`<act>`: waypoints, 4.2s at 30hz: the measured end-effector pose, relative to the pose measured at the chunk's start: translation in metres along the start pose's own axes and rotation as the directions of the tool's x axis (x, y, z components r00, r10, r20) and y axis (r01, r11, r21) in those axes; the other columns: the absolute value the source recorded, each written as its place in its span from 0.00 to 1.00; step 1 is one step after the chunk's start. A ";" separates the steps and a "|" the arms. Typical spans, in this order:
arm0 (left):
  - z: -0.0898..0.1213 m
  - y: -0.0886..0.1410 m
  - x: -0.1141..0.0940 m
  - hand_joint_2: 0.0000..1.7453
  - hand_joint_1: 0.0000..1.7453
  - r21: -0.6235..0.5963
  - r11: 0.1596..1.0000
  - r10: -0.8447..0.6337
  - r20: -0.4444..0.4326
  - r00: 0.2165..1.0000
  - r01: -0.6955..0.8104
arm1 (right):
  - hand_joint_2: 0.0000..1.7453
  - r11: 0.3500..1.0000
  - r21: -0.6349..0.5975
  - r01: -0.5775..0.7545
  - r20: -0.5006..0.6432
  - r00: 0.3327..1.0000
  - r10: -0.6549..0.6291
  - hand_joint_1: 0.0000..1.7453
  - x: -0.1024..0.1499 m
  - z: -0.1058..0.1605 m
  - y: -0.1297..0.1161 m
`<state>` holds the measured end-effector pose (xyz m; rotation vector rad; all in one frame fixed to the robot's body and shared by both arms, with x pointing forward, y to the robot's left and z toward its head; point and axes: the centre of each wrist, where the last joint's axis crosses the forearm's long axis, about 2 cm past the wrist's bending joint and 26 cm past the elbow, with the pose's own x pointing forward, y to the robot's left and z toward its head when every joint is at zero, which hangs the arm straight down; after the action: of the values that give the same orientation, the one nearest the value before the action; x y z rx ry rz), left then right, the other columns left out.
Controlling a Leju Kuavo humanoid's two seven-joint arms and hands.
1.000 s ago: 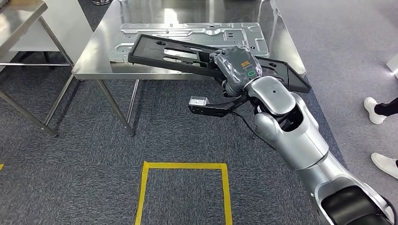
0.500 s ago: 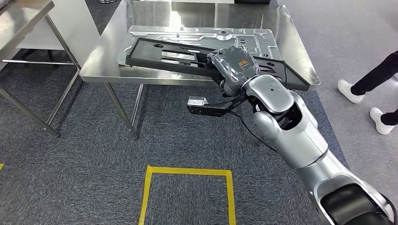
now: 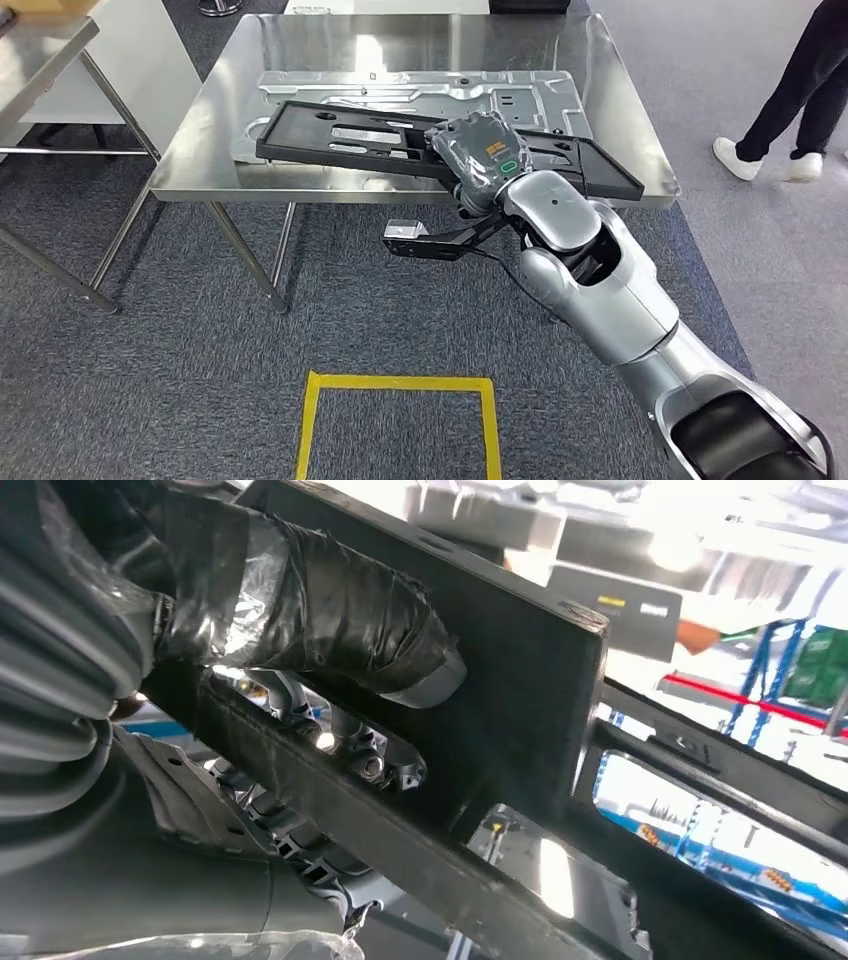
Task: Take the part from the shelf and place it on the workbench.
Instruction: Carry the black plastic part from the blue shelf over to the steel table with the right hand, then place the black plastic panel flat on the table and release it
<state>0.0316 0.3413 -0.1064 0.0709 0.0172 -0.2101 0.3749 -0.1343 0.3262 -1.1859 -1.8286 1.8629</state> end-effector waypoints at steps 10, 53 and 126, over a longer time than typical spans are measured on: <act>-0.001 0.003 -0.002 1.00 0.00 0.012 1.000 0.001 -0.005 1.000 -0.001 | 1.00 1.000 0.017 -0.009 0.010 1.000 0.009 1.00 0.009 0.000 0.007; -0.002 -0.002 -0.001 1.00 0.00 -0.024 1.000 -0.004 0.013 1.000 0.004 | 1.00 0.995 0.100 -0.026 -0.025 0.999 0.029 1.00 -0.016 0.013 0.030; -0.002 0.027 -0.003 1.00 0.00 0.027 1.000 0.008 -0.001 1.000 -0.007 | 1.00 0.950 0.308 -0.046 0.041 0.999 0.035 1.00 0.037 -0.032 0.081</act>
<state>0.0344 0.3687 -0.1060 0.0975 0.0155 -0.2028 0.4015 -0.0995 0.2425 -1.0903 -1.4652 2.1089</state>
